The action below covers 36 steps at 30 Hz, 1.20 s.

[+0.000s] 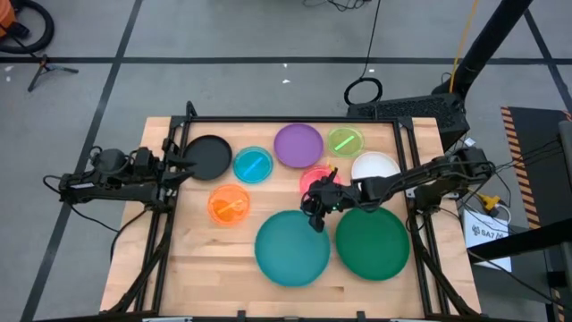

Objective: Stack plastic plates
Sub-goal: Stack the dark green plate on top of the blue plate

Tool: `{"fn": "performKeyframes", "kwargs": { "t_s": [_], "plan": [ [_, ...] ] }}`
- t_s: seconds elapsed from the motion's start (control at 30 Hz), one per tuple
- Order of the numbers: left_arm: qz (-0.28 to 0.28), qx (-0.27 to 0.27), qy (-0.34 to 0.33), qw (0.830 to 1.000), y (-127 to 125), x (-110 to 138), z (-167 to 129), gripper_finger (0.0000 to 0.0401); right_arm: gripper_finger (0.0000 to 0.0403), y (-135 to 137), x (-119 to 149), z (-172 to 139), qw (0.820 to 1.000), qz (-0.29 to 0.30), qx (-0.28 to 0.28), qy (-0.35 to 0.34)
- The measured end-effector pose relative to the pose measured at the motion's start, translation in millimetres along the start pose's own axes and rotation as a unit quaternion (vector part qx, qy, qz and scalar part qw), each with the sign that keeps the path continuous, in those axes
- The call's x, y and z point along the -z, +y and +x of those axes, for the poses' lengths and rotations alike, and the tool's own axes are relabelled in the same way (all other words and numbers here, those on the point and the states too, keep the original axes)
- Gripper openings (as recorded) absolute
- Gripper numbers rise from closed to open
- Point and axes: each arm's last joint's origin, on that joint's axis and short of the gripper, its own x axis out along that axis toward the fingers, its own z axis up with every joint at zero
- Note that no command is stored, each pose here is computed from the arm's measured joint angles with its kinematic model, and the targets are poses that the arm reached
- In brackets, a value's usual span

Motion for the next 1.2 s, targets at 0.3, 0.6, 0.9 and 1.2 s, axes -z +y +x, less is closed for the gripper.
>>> {"fn": "performKeyframes", "kwargs": {
  "t_s": [0.3, 0.6, 0.9, 1.2],
  "plan": [
    [0.025, 0.000, -0.010, 1.000, -0.1, -1.9, 0.0, 0.0131, 0.0065, 11.5, -7.9, -2.3, 0.998, 0.055, -0.027, -0.025],
    [0.062, 0.000, -0.026, 0.998, -0.3, -5.1, -0.1, 0.0131, 0.0063, 55.0, -21.1, -18.5, 0.994, 0.089, -0.064, -0.005],
    [0.095, -0.002, -0.044, 0.995, -0.4, -8.6, -0.4, 0.0131, 0.0063, 86.7, -1.7, -48.2, 0.975, 0.175, 0.018, 0.136],
    [0.117, -0.006, -0.064, 0.991, -0.6, -12.4, -0.9, 0.0131, 0.0063, 117.3, 54.6, -76.5, 0.942, 0.124, 0.020, 0.311]
  ]
}}
